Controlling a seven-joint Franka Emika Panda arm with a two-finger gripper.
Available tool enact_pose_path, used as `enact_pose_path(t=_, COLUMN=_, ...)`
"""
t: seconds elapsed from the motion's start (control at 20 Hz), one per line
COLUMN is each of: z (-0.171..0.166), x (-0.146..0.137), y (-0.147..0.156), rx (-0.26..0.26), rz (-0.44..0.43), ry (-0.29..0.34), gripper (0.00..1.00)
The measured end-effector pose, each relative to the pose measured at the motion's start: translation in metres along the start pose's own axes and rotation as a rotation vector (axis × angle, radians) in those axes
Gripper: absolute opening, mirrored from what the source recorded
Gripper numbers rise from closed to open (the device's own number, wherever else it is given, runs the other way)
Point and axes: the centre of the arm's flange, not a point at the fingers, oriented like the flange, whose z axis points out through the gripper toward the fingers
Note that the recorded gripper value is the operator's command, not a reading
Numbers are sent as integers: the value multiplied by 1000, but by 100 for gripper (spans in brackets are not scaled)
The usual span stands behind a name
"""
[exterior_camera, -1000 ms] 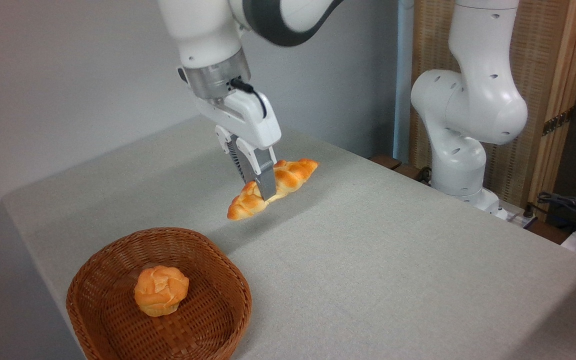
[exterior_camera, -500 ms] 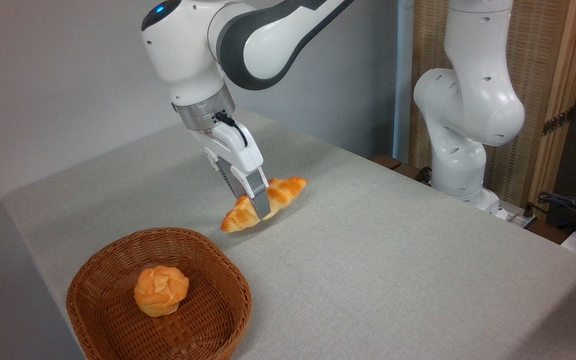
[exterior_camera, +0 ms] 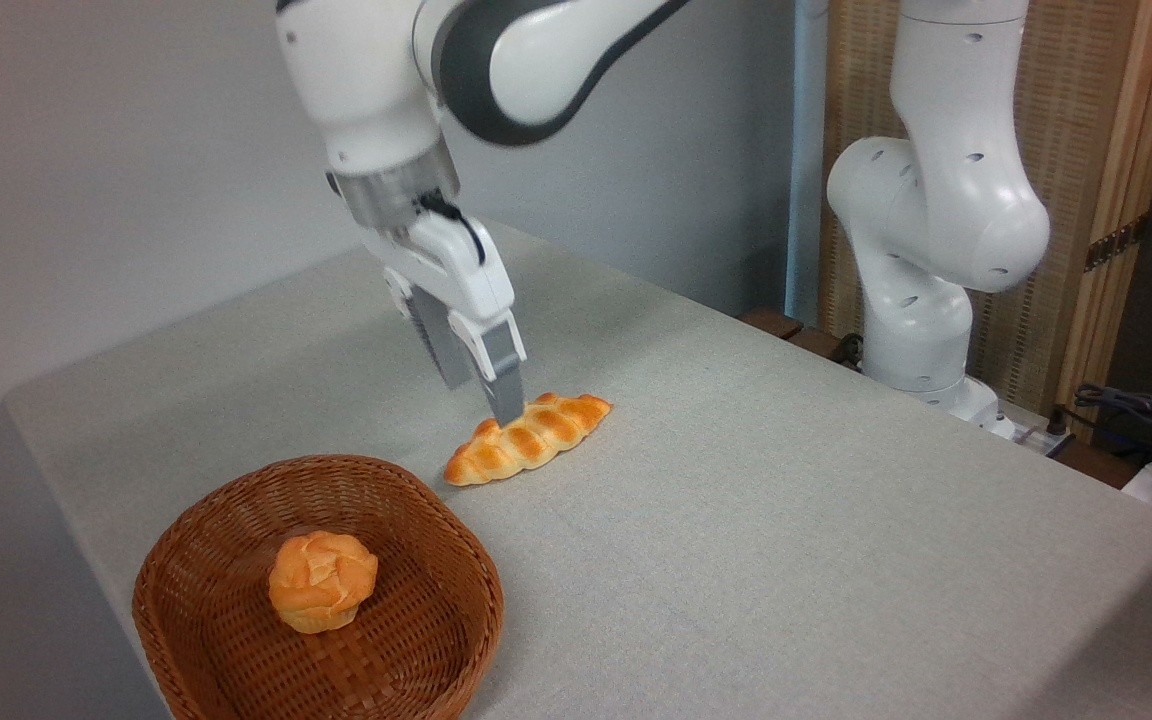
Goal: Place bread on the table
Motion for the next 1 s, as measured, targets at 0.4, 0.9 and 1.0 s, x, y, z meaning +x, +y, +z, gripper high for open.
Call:
enact_pose_path(t=0.4, z=-113, x=-52, y=-72, rx=76, rz=-138, ry=133, gripper=100)
enact_pose_path(t=0.9, z=-120, x=-44, y=-84, rx=36, rz=-95, ry=95, gripper=100)
enact_pose_path(t=1.0, z=-121, x=-45, y=-84, rx=36, rz=-95, ry=96, gripper=100)
